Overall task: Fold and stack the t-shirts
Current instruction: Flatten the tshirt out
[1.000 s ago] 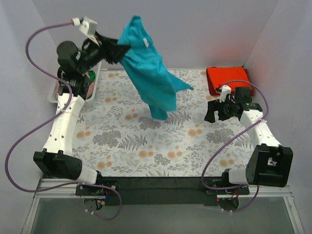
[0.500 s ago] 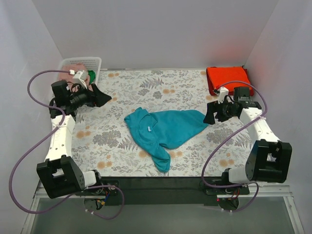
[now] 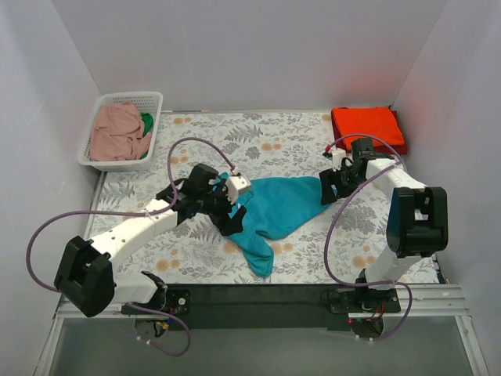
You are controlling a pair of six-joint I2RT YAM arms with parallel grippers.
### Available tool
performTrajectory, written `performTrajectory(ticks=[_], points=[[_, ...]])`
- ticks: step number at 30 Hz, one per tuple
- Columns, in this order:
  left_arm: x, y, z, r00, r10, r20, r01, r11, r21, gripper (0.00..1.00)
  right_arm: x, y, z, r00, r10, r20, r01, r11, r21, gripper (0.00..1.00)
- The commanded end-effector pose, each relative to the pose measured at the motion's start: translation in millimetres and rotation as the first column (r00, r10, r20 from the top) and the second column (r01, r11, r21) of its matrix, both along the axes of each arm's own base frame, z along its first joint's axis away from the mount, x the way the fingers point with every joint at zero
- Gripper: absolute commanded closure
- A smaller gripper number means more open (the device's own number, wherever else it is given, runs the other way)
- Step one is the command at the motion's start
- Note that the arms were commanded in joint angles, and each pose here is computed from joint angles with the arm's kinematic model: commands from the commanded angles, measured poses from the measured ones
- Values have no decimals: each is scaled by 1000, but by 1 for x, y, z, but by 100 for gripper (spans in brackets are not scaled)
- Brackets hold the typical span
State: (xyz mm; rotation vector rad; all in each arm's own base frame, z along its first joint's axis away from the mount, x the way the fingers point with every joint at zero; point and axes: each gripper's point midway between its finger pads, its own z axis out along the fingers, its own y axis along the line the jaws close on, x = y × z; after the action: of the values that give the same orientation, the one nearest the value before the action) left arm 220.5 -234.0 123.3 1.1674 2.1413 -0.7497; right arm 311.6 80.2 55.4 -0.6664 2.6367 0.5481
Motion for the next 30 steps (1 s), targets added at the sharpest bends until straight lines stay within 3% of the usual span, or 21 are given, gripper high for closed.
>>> performTrajectory(ticks=[1, 10, 13, 14, 17, 20, 23, 28, 29, 30], points=[[17, -8, -21, 986, -32, 166, 12, 992, 125, 19, 27, -2, -2, 999, -16, 43, 18, 999, -42, 23], [28, -12, -68, 984, -80, 159, 43, 975, 219, 23, 42, -8, -35, 998, -57, -7, 56, 990, -129, 26], [28, -4, -80, 986, -67, 152, 26, 966, 256, 41, 40, -15, -45, 997, -75, -30, 69, 983, -172, 39], [30, -2, -79, 987, -56, 148, 17, 967, 252, 56, 38, -22, -47, 996, -84, -32, 76, 976, -206, 49], [52, 16, -50, 994, 34, 102, -48, 990, 133, 67, 31, -41, -53, 994, -109, -32, 94, 948, -304, 62], [79, 65, -32, 985, 115, 128, -132, 982, 132, 90, 20, -58, -58, 989, -138, -47, 113, 928, -355, 65], [83, 95, -37, 980, 144, 137, -165, 974, 153, 100, 9, -66, -60, 987, -147, -67, 110, 917, -383, 66], [86, 141, -41, 978, 183, 98, -197, 965, 170, 98, -6, -57, -50, 992, -100, -79, 68, 940, -334, 68], [84, 139, -35, 983, 152, 100, -167, 973, 159, 93, -9, -56, -47, 993, -92, -78, 62, 943, -328, 67], [81, 121, -16, 990, 94, 105, -103, 991, 80, 80, -13, -54, -44, 994, -68, -89, 36, 946, -321, 66]])
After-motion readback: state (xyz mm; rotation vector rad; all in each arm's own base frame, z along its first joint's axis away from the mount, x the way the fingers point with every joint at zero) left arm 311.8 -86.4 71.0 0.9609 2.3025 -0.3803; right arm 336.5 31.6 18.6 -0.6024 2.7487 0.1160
